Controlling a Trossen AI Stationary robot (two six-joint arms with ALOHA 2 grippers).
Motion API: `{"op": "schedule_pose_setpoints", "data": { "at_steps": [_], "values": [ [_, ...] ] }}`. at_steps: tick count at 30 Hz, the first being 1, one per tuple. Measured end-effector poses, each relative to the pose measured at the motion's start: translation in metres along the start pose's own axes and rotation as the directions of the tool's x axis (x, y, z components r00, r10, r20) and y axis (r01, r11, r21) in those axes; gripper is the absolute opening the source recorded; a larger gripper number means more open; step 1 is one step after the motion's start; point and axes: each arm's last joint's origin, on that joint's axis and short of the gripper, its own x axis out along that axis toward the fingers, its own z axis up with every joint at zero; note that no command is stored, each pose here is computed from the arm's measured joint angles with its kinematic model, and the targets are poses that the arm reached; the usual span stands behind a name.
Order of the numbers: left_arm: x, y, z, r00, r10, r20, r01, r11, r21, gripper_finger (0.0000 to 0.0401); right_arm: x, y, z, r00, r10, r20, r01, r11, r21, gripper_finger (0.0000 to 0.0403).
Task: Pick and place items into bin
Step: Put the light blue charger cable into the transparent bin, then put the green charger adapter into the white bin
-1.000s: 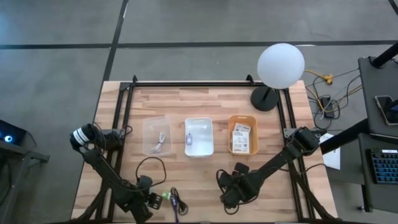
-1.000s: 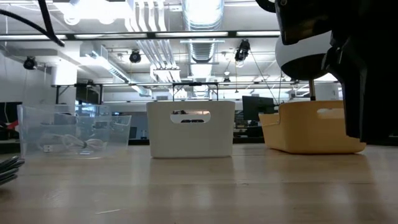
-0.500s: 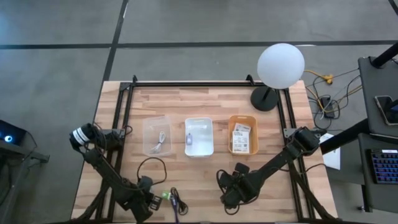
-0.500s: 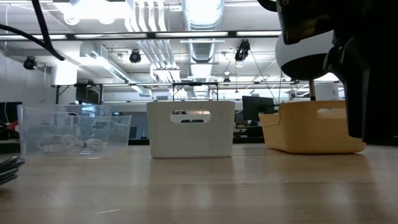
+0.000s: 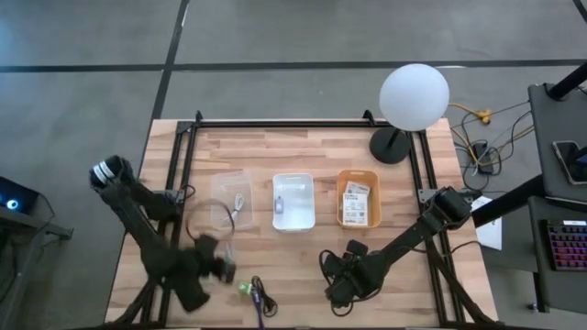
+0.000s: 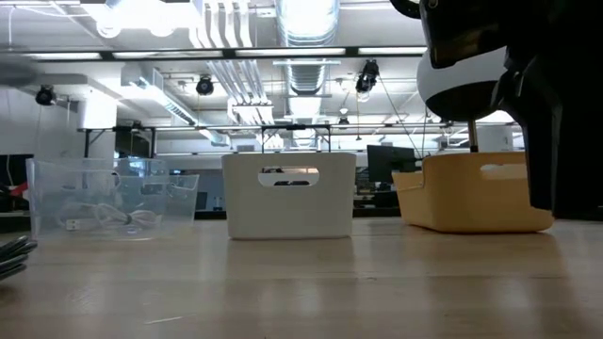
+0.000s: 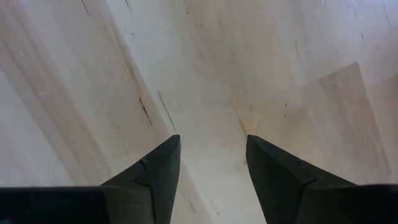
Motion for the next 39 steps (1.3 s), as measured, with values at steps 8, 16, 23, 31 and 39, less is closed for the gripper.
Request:
{"op": "schedule_pose_setpoints", "data": {
  "at_steps": [8, 16, 23, 31, 39],
  "values": [
    [0.003, 0.038, 0.099, 0.975, 0.104, 0.198, -0.091, 0.993, -0.073, 0.0021, 0.001, -0.003, 0.005, 1.000, -0.003, 0.001, 0.003, 0.998, 0.058, 0.0169],
    [0.040, 0.086, 0.162, 0.987, 0.074, 0.141, -0.049, 0.984, -0.173, 0.0021, 0.002, -0.004, 0.007, 1.000, -0.006, 0.005, 0.006, 0.994, 0.106, 0.0169],
    [0.050, 0.106, 0.168, 0.992, 0.104, 0.069, -0.083, 0.961, -0.263, 0.0089, 0.002, -0.003, 0.006, 1.000, -0.005, 0.006, 0.004, 0.985, 0.173, 0.0169],
    [0.030, 0.071, 0.177, 0.982, -0.114, 0.153, 0.119, 0.993, -0.026, 0.0217, 0.002, -0.003, 0.006, 1.000, 0.000, 0.003, 0.000, 0.984, 0.181, 0.0169],
    [0.010, 0.037, 0.125, 0.954, -0.237, -0.186, 0.289, 0.892, 0.347, 0.0208, 0.002, -0.001, 0.006, 1.000, 0.028, -0.014, -0.026, 0.995, 0.100, 0.0169]
  ]
}}
